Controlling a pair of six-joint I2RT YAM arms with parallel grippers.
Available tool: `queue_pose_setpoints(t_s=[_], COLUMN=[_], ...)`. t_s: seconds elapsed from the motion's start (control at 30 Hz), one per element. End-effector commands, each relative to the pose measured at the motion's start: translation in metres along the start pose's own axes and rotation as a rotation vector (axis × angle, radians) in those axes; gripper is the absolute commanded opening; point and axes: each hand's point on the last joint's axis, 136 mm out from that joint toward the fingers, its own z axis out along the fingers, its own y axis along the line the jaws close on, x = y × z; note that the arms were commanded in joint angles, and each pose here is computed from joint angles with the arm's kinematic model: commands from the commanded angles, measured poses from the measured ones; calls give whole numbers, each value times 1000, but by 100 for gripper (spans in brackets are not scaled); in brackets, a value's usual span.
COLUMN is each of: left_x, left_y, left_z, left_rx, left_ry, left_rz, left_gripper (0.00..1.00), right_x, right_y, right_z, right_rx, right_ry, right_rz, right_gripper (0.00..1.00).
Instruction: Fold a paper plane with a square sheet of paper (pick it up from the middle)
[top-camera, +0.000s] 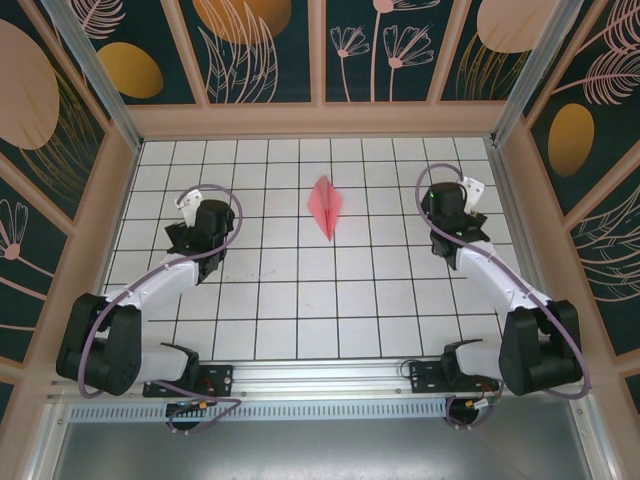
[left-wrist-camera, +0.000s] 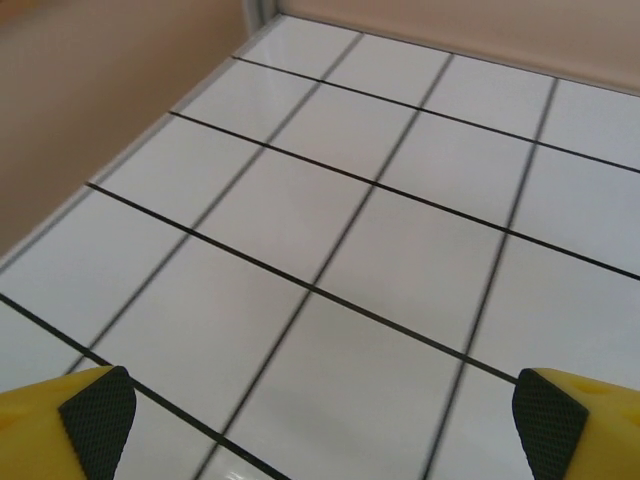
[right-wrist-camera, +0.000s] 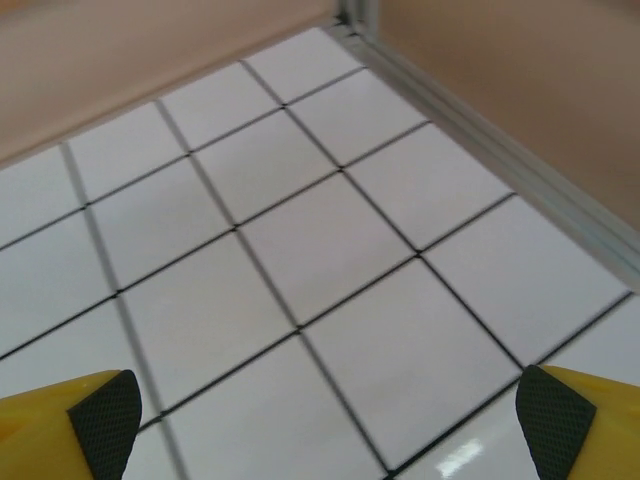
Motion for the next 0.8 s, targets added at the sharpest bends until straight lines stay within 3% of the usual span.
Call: queue_pose_setpoints(t_s=[0.0, 0.07, 0.23, 0.47, 0.77], left_x=[-14, -14, -6, -11, -25], left_y=[27, 38, 52, 51, 34], left_z=[3, 4, 14, 17, 11], left_rx=[-114, -168, -121, 52, 272], left_ry=[-113, -139, -162, -278, -408], left_rz=[33, 39, 8, -16, -59], left_gripper=[98, 98, 99, 99, 99], right_x=[-23, -12, 12, 10, 19], right_y=[-28, -38, -43, -29, -16], right_z=[4, 10, 26, 24, 34], right_rx=[62, 75, -21, -204, -327], right_ry=[-177, -204, -223, -312, -313], right_rz=[38, -4, -29, -38, -56], right_gripper=[99, 99, 99, 99, 99])
